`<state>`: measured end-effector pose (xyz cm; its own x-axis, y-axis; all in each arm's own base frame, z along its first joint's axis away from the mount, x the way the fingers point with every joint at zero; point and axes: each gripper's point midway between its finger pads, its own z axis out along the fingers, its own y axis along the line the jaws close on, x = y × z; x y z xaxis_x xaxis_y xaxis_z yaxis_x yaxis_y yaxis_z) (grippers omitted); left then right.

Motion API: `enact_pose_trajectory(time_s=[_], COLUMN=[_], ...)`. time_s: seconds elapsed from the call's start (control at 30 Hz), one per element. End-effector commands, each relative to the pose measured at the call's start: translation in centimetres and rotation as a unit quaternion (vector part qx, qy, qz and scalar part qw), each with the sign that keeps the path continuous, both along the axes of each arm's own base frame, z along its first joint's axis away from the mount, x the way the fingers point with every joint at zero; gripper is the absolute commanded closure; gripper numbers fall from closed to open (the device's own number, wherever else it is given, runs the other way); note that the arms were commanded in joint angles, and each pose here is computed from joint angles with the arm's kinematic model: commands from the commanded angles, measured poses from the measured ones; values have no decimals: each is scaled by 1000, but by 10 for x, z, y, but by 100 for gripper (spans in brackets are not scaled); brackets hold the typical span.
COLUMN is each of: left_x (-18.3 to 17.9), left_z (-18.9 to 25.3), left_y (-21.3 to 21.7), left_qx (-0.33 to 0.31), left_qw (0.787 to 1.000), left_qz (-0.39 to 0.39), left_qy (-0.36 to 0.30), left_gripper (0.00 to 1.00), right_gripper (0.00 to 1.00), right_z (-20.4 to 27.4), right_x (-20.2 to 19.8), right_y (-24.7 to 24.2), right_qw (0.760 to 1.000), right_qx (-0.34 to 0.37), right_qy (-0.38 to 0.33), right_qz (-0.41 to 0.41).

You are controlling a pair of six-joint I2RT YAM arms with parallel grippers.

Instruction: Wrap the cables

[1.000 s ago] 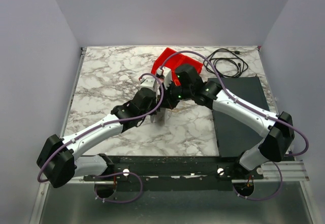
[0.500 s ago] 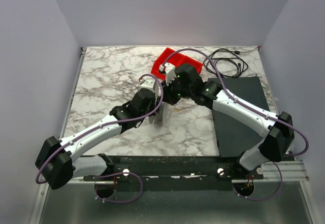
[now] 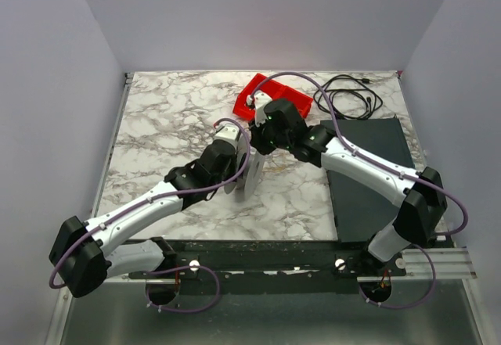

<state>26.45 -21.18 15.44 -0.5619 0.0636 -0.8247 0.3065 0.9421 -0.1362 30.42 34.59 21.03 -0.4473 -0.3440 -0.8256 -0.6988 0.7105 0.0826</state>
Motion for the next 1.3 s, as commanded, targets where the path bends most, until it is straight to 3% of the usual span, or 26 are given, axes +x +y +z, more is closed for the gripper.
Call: enact_pose_trajectory(time_s=[0.0,0.3,0.43,0.8,0.93,1.27], left_x=[-2,-11,-15,-20,-20,-20], left_z=[21,48,59,95,106,149], left_y=[1,10,12,20,25,43], left_qx=[-9,-28,-35,-61,-62,-71], left_qw=[999,998,998,996,995,992], left_qz=[-6,-3,-4,9,19,60], left_qy=[-33,-51,-50,-66,-70,-87], left_gripper=[100,100,100,100,100,100], right_gripper=[79,40,30,13,10,4], right_z=[5,24,29,40,52,58], right_x=[30,44,43,41,50,77], right_y=[-8,-6,-5,-22,-34,-76], right_qw=[996,996,996,985,969,934], right_qx=[-23,23,55,173,245,352], right_qy=[-45,-59,-49,-2,10,13], right_qz=[-68,-65,-42,14,23,-64])
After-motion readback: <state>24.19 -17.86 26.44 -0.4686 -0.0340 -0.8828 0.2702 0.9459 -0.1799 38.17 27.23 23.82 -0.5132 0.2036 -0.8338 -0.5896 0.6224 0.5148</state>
